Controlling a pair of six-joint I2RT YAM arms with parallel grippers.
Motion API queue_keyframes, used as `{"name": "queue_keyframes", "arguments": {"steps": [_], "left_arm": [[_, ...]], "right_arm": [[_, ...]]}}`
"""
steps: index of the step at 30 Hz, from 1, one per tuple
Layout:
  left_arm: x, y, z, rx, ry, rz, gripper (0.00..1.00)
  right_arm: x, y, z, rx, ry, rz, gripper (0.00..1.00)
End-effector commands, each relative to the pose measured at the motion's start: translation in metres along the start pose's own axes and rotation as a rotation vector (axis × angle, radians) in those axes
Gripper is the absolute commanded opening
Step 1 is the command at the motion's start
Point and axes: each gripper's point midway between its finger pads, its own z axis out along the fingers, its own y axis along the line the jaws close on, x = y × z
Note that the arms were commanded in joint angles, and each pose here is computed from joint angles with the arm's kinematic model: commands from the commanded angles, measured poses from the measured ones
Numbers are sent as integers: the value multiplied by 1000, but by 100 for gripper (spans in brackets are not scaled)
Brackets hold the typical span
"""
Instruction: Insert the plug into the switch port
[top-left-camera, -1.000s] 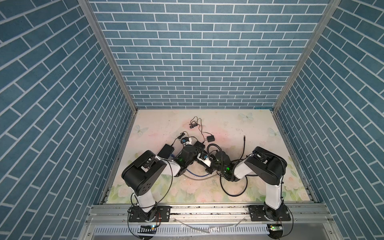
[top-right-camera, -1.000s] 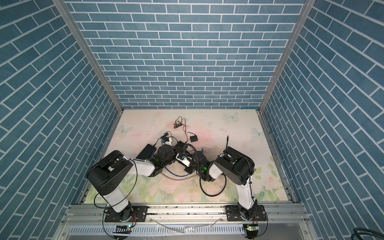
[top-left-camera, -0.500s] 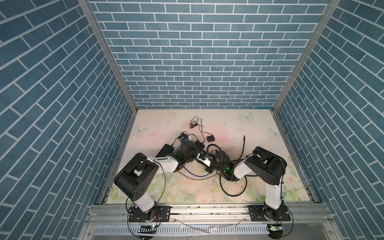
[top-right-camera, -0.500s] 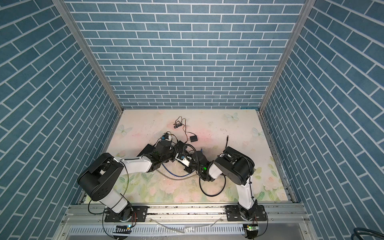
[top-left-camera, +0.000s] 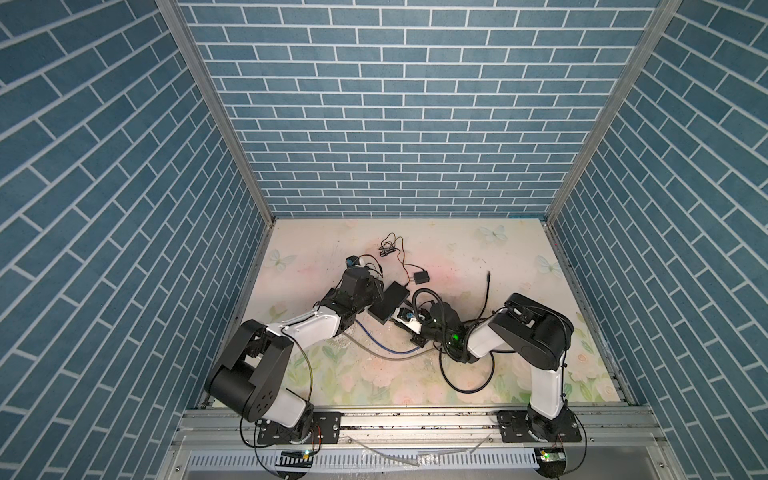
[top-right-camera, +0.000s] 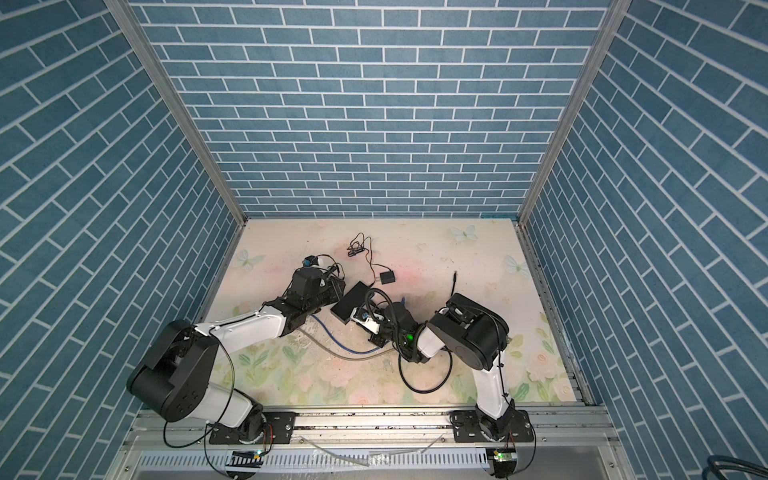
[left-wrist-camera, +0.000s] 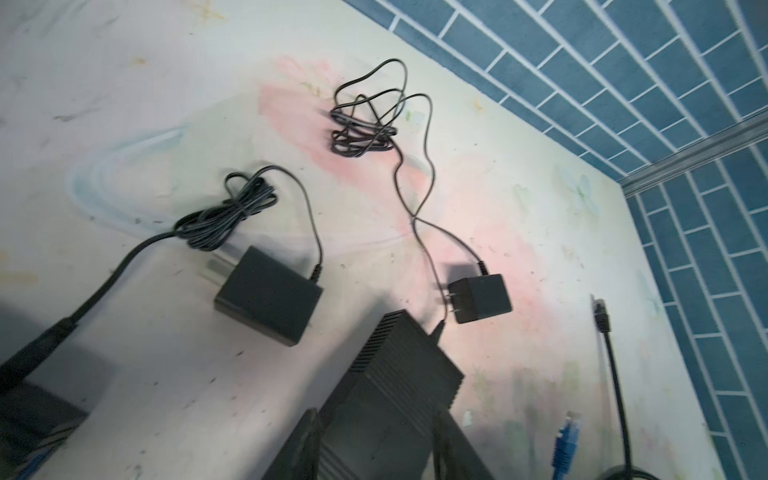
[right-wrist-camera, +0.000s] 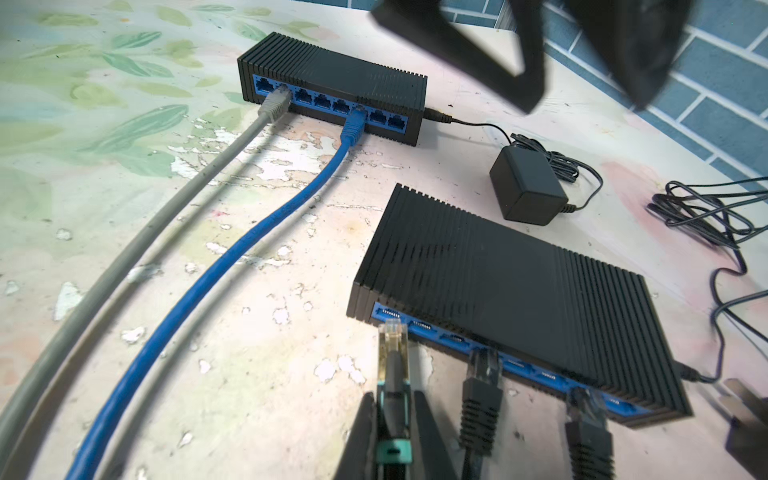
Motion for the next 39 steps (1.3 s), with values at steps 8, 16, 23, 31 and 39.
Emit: {"name": "queue_keyframes", "arguments": {"steps": [8,16,23,31,39], "left_arm": [[32,15,21,47,44,-23,48],[43,20,26,61,55,-48,47],[53,26,24,64,65,-73,47],[59,24,25,82,66,-100,46],[67,22,28,76,80,-95,46]], "right_arm": [[5,7,-2,-35,52,40,0],[2,7,-4,-34,43,52,0],[-4,6,-4,-23,2,72,0],[-10,7,-3,-31,-18,77,0],[-20,14,-5,-67,-48,85,0]]}}
